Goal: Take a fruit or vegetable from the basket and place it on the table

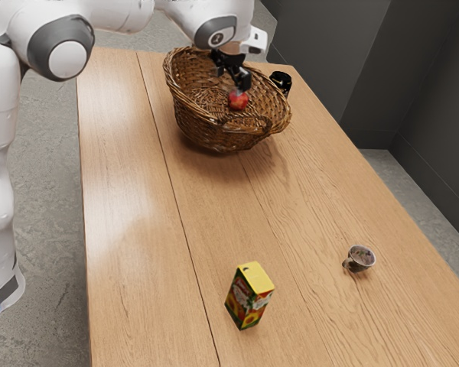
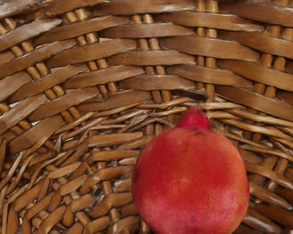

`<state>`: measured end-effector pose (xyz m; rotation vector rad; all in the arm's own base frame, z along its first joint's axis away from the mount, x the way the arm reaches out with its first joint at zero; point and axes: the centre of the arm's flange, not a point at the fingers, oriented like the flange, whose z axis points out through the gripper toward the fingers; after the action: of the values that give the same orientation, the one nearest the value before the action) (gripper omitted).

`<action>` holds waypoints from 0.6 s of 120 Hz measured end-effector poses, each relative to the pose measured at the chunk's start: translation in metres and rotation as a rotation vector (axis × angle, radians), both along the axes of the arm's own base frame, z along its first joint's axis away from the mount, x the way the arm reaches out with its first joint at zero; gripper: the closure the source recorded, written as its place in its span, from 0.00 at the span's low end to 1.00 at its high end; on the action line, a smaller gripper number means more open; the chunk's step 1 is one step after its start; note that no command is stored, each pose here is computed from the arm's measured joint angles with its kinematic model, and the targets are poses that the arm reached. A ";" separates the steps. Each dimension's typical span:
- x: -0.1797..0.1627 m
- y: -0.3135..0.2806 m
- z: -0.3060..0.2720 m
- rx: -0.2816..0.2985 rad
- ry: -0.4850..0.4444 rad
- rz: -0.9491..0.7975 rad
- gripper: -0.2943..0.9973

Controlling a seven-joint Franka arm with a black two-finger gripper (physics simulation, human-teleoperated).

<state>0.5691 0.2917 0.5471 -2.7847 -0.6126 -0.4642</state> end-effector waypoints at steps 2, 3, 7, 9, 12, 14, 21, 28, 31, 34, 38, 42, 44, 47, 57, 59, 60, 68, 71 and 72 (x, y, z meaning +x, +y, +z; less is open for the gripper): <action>0.001 0.000 -0.001 -0.001 -0.001 -0.002 0.23; 0.002 -0.001 -0.001 -0.002 -0.002 -0.003 0.23; 0.005 -0.003 -0.002 -0.004 -0.004 -0.009 0.23; 0.006 -0.004 -0.002 -0.006 -0.005 -0.012 0.23; 0.007 -0.005 -0.003 -0.009 -0.007 -0.015 0.23; 0.008 -0.006 -0.004 -0.011 -0.007 -0.016 0.23; 0.010 -0.006 -0.008 -0.019 -0.007 -0.018 0.23; 0.012 -0.005 -0.012 -0.025 -0.007 -0.018 0.23; 0.013 -0.005 -0.013 -0.026 -0.008 -0.019 0.23; 0.013 -0.005 -0.014 -0.027 -0.009 -0.020 0.23; 0.014 -0.005 -0.016 -0.028 -0.009 -0.021 0.23; 0.014 -0.005 -0.017 -0.029 -0.008 -0.022 0.23; 0.015 -0.004 -0.018 -0.029 -0.007 -0.022 0.23; 0.015 -0.003 -0.021 -0.030 -0.005 -0.021 0.23; 0.015 0.001 -0.025 -0.031 -0.002 -0.018 0.23; 0.015 0.002 -0.025 -0.030 -0.002 -0.018 0.23; 0.015 0.002 -0.025 -0.030 -0.003 -0.018 0.23; 0.018 0.003 -0.026 -0.027 -0.004 -0.021 0.23; 0.020 0.001 -0.026 -0.025 -0.005 -0.025 0.23; 0.021 0.001 -0.027 -0.025 -0.005 -0.026 0.23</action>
<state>0.5903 0.2928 0.5205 -2.8189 -0.5878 -0.4728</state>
